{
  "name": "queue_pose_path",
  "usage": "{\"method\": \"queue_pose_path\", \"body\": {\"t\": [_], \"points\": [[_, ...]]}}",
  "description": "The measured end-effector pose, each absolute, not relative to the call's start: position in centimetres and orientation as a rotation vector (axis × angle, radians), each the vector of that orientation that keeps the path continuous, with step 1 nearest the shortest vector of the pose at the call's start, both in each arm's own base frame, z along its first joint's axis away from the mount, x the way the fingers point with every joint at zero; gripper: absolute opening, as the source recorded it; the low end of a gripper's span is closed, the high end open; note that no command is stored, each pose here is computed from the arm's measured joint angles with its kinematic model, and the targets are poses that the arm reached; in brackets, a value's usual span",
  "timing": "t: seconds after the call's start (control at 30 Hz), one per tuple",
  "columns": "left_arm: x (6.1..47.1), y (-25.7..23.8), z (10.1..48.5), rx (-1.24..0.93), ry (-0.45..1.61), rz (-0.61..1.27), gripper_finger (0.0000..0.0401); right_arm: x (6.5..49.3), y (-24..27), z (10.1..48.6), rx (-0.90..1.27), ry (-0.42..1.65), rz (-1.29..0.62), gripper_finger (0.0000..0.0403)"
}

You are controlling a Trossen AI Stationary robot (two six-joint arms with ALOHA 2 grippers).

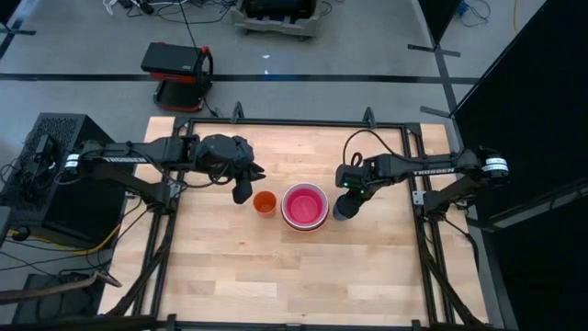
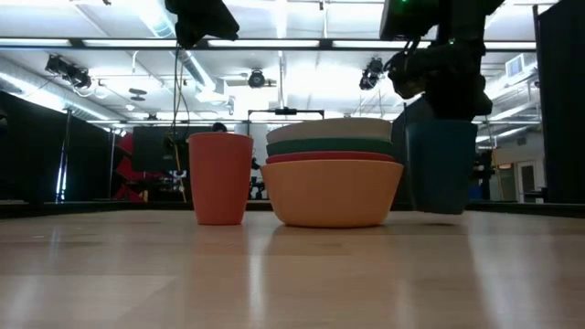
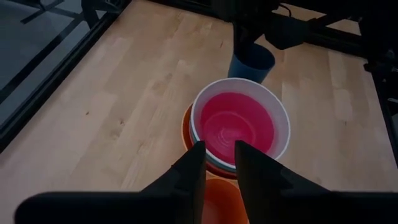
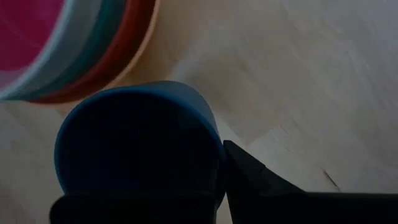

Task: Nest bowls inside each other
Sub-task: Put the blue cup to the right side of the stacked bowls, then return to Home Position

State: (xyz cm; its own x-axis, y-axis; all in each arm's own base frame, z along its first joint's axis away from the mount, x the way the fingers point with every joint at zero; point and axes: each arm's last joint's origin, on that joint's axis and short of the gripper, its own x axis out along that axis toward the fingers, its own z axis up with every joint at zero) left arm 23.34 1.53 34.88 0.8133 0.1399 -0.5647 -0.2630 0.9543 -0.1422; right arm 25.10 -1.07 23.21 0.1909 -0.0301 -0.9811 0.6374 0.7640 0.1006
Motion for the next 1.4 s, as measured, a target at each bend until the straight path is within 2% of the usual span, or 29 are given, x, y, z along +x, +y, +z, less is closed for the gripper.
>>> {"method": "queue_pose_path", "body": {"t": [0.13,0.67,0.93,1.1,1.4], "points": [[23.3,1.5,34.9,-0.218,0.583,0.218,0.0066,25.1,-1.1,23.1,0.552,1.323,-0.499,0.0002],[23.3,1.6,34.9,-0.211,0.580,0.243,0.0070,25.3,-1.0,23.1,0.532,1.312,-0.468,0.0074],[23.3,1.6,34.9,-0.187,0.582,0.239,0.0067,25.3,-0.9,23.5,0.569,1.297,-0.384,0.0130],[23.4,1.6,35.0,-0.160,0.572,0.230,0.0066,24.6,-0.8,25.3,0.628,1.190,-0.354,0.0156],[24.1,2.0,36.5,-0.166,0.395,0.220,0.0034,24.1,-2.5,29.9,0.580,0.779,-0.299,0.0104]]}}
